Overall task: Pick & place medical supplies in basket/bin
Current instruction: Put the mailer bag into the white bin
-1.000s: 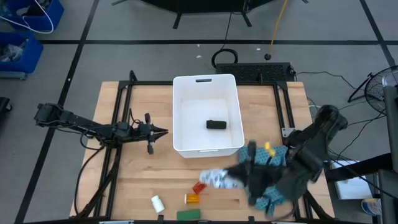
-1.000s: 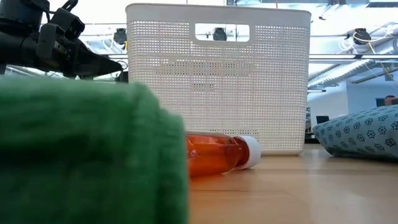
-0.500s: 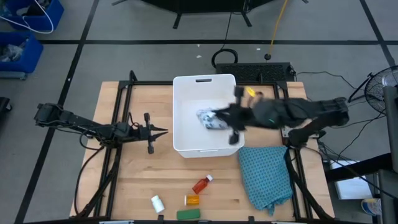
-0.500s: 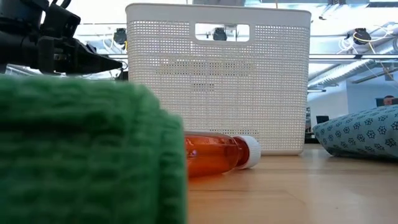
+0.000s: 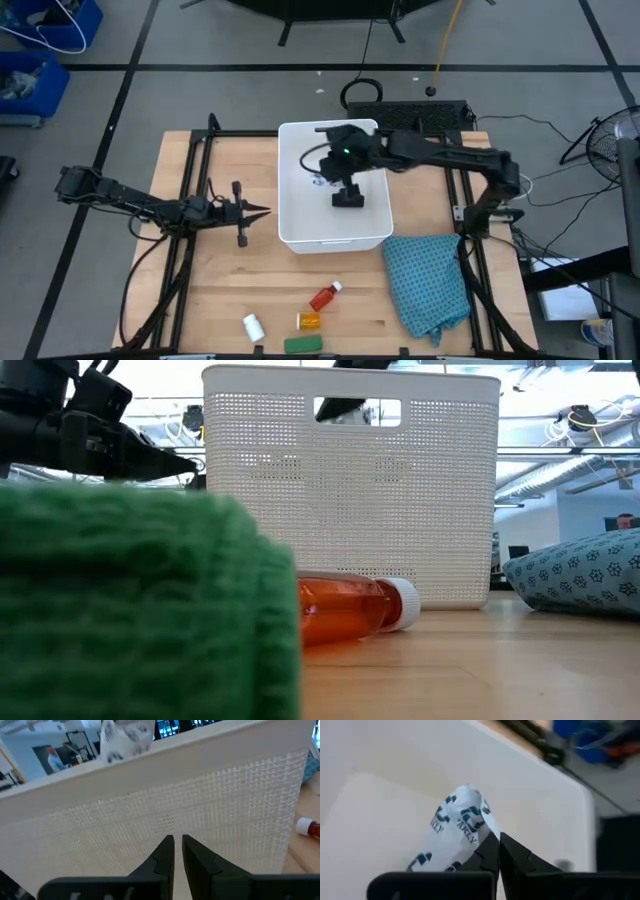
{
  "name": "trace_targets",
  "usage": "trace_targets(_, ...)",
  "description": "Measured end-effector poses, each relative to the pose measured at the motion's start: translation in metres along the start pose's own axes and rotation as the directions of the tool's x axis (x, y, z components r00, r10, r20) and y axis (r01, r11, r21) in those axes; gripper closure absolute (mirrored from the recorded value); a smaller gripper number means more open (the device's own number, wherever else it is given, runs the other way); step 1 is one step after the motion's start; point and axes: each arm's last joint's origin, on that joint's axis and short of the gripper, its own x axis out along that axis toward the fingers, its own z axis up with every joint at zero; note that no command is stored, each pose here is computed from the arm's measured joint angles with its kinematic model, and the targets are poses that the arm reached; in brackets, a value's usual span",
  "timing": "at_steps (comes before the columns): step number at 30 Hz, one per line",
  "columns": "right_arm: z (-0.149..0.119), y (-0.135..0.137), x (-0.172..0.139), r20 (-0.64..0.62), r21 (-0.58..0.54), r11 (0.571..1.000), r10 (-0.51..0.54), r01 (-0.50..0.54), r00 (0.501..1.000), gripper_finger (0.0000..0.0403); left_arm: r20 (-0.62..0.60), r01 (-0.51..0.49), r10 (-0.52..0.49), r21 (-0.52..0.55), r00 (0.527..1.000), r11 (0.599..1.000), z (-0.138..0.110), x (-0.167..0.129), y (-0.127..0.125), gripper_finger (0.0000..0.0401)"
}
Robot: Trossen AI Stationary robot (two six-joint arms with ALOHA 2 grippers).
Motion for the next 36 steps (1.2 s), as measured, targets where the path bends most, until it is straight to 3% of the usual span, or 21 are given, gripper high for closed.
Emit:
trace_targets(2, -0.005, -0.006, 0.015, 0.025, -0.003, 0.999, 0.045, -0.044, 0.999, 0.0403, -0.018, 0.004, -0.004, -0.015, 1.000, 1.000, -0.002, 0.000, 0.000, 0.0359)
trace_targets(9, -0.026, -0.010, 0.067, -0.008, 0.049, 0.999, 0.007, -0.006, 1.000, 0.0403, -0.031, 0.005, -0.007, -0.060, 0.999, 0.998, -0.003, 0.000, -0.001, 0.0359)
trace_targets(17, -0.052, 0.016, 0.111, -0.106, 0.080, 0.993, 0.094, -0.086, 0.990, 0.0403, -0.036, 0.006, -0.009, -0.061, 0.999, 0.998, -0.004, 0.000, -0.001, 0.0359)
trace_targets(24, -0.068, 0.041, 0.126, -0.119, 0.078, 0.990, 0.129, -0.120, 0.984, 0.0403, -0.040, 0.006, -0.009, -0.056, 0.999, 0.998, -0.004, 0.000, -0.001, 0.0359)
trace_targets(36, -0.076, 0.052, 0.137, -0.008, 0.165, 0.971, 0.176, -0.172, 0.984, 0.0403, -0.032, 0.004, -0.006, -0.056, 0.999, 0.998, -0.003, 0.000, -0.001, 0.0359)
